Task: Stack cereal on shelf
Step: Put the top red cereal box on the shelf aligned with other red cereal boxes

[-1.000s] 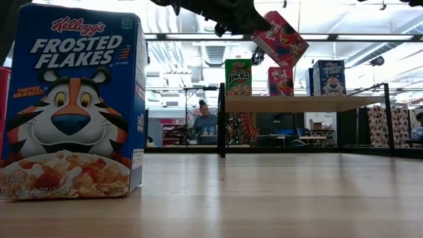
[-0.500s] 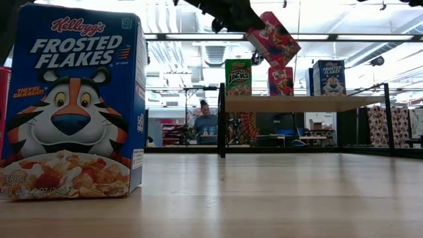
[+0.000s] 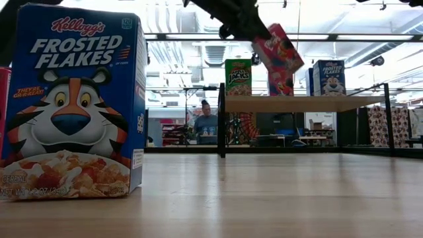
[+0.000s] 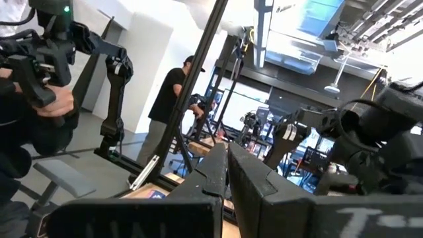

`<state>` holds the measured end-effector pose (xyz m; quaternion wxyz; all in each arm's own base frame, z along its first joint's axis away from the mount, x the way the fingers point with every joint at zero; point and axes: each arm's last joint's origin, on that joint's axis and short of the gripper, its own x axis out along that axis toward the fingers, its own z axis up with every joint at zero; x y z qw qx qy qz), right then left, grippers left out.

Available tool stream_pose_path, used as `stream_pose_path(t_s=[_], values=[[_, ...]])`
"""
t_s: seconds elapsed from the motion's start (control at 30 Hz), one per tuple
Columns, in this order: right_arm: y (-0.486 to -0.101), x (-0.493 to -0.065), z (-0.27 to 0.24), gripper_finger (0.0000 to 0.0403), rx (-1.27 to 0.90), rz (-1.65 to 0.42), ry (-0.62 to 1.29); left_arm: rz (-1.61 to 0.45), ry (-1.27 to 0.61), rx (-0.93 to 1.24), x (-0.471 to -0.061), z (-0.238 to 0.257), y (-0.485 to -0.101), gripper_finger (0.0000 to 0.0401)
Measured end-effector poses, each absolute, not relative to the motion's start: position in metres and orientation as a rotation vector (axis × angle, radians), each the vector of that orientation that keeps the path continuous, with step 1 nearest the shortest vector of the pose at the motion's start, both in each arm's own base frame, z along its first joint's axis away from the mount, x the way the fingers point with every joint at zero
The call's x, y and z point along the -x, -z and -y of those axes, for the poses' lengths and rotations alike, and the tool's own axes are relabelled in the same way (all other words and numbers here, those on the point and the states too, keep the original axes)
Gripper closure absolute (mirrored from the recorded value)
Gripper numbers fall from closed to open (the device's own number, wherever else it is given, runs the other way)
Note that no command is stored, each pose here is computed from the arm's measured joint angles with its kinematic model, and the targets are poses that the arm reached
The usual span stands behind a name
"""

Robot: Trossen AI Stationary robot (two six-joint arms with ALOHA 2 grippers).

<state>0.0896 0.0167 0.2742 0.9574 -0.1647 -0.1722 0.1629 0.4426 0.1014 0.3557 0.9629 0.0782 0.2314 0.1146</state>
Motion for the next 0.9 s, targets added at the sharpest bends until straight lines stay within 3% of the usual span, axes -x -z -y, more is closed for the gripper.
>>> stream_pose_path(t_s=[0.37,0.9], values=[[-0.274,-0.09,-0.017,0.0394,0.329,0.342,-0.332,-0.592,-0.216,-0.152,-0.465,-0.107,-0.349,0.0237],[-0.274,-0.09,-0.017,0.0394,0.336,0.343,-0.331,-0.569,-0.241,-0.138,-0.468,-0.117,-0.345,0.0237]])
